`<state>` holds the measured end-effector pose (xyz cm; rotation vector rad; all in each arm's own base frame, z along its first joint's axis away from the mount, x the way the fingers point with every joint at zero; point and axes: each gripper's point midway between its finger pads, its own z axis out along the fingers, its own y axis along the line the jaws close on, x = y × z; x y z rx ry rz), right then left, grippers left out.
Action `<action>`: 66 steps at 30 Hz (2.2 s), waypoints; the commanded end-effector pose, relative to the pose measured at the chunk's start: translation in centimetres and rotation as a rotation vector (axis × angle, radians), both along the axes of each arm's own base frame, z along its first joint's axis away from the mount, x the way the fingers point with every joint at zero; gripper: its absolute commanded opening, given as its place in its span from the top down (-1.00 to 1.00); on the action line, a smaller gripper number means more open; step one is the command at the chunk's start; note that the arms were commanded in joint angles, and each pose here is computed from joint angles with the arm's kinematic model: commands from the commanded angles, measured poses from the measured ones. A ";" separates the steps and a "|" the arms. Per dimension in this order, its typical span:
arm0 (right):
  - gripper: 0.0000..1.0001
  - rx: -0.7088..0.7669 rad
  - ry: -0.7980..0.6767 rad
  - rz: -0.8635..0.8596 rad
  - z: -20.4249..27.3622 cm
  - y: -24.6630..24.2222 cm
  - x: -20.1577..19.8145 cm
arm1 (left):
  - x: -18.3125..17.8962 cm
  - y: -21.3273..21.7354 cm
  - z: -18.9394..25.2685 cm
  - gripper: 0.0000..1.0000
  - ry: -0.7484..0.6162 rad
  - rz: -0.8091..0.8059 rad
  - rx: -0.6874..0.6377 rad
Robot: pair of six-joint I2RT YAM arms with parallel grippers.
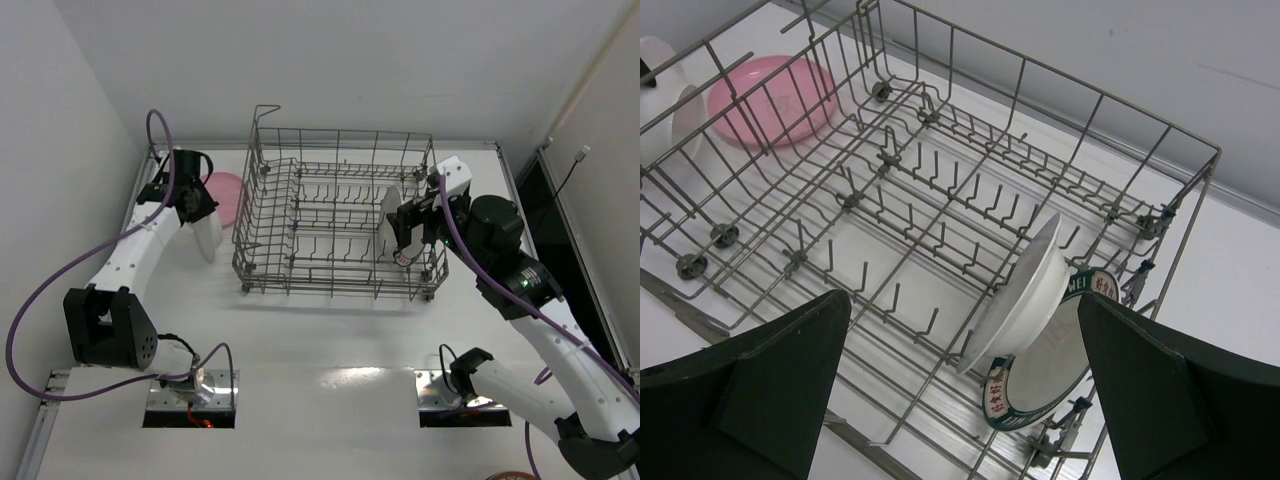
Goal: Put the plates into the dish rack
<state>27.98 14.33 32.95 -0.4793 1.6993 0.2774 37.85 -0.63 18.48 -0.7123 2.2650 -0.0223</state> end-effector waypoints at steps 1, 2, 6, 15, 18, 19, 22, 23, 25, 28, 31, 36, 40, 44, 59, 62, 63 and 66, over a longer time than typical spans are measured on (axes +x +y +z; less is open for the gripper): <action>-0.93 0.022 -0.026 0.001 0.9 -0.1 -0.1 | 0.5 -0.3 3.8 1.00 -0.115 0.008 -0.032; -0.93 0.022 -0.026 0.001 0.9 -0.2 -0.4 | 0.4 -0.3 3.7 1.00 -0.108 0.014 -0.038; -0.93 0.027 -0.034 0.001 1.4 -0.2 -0.4 | 1.5 -0.2 8.9 1.00 -0.228 0.030 -0.046; -0.93 0.032 -0.032 -0.022 1.6 -0.7 -0.6 | 3.4 -1.1 27.0 1.00 -0.667 0.009 -0.140; -0.93 0.037 -0.030 -0.043 1.6 -1.0 -0.5 | 3.1 -3.7 29.6 1.00 -0.742 -0.109 -0.215; -0.93 0.036 -0.031 -0.053 1.6 -1.2 -0.4 | 3.1 -4.9 30.6 1.00 -0.788 -0.155 -0.235; -0.93 0.058 -0.051 -0.064 2.4 -1.6 -0.9 | 1.9 -8.8 32.4 1.00 -0.899 -0.338 -0.309; -0.93 0.074 -0.054 -0.075 2.6 -1.8 -1.1 | 1.3 -9.7 33.0 1.00 -0.929 -0.384 -0.336; -0.98 0.105 -0.086 -0.103 3.7 -2.6 -1.6 | -0.1 -13.2 34.4 1.00 -0.987 -0.538 -0.416; -0.98 0.137 -0.096 -0.172 4.0 -3.7 -1.5 | -1.0 -17.1 33.7 1.00 -0.950 -0.652 -0.482; -0.98 0.154 -0.103 -0.191 4.4 -4.1 -1.7 | -2.9 -21.4 32.9 1.00 -0.914 -0.745 -0.538; -0.98 0.188 -0.051 -0.379 3.5 -6.8 -1.1 | -5.8 -28.3 30.2 1.00 -0.843 -0.914 -0.602; -0.98 0.217 -0.080 -0.411 4.4 -7.7 -1.8 | -6.7 -32.2 27.7 1.00 -0.770 -0.998 -0.611; -0.98 0.211 -0.073 -0.412 4.2 -7.8 -1.9 | -5.9 -33.9 24.6 1.00 -0.682 -0.984 -0.585; -0.98 0.181 -0.122 -0.414 4.9 -8.9 -3.2 | -4.0 -37.0 15.7 1.00 -0.520 -0.833 -0.587; -0.98 0.187 -0.129 -0.414 5.1 -9.0 -3.4 | -3.7 -37.6 15.0 1.00 -0.504 -0.806 -0.591; -0.98 0.177 -0.132 -0.413 5.1 -9.1 -3.4 | -4.1 -37.9 15.0 1.00 -0.501 -0.816 -0.594; -0.98 0.171 -0.125 -0.413 4.9 -9.1 -3.5 | -4.0 -38.4 15.4 1.00 -0.513 -0.806 -0.602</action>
